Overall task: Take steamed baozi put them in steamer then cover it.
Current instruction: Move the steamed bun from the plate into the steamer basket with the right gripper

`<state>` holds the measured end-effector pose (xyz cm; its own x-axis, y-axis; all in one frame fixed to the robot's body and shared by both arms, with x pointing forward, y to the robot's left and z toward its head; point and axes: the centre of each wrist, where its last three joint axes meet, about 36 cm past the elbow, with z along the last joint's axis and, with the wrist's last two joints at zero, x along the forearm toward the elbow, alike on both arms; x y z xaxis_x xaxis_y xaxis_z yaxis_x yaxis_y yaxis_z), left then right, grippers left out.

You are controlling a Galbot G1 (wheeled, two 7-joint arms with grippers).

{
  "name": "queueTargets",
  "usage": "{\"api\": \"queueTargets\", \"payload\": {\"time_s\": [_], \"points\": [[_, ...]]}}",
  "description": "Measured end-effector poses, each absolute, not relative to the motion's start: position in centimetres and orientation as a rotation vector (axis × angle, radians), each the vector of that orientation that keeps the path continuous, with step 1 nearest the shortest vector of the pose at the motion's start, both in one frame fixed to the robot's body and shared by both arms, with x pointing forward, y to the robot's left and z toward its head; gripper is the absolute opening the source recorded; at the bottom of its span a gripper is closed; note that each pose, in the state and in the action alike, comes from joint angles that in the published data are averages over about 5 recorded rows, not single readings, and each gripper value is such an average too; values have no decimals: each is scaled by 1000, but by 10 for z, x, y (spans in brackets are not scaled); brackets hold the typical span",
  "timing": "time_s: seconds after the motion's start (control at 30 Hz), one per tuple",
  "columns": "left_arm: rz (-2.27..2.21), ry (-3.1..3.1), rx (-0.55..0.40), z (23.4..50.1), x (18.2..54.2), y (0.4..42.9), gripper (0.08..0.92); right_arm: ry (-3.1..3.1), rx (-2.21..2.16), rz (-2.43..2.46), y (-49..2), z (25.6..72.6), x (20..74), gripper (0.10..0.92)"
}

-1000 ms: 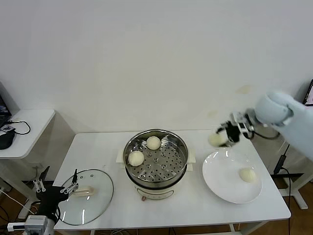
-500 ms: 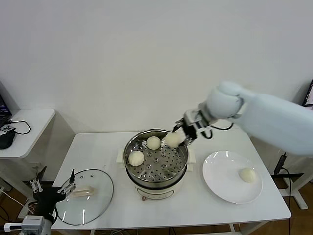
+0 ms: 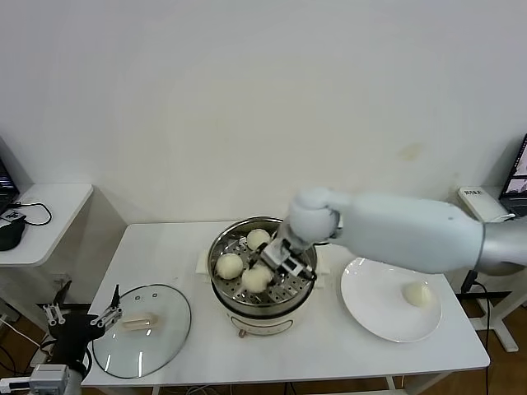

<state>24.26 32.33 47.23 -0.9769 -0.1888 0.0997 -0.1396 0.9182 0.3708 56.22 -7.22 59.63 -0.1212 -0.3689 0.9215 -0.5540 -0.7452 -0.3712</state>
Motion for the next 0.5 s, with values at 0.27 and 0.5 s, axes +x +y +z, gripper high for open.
{"api": "queueTargets", "payload": {"time_s": [0.27, 0.5], "points": [[-548, -2946, 258, 472, 242, 323, 823, -893, 2060, 2101, -58, 582, 555, 585], [-553, -2951, 255, 473, 244, 323, 823, -833, 2084, 2162, -57, 587, 554, 685]]}}
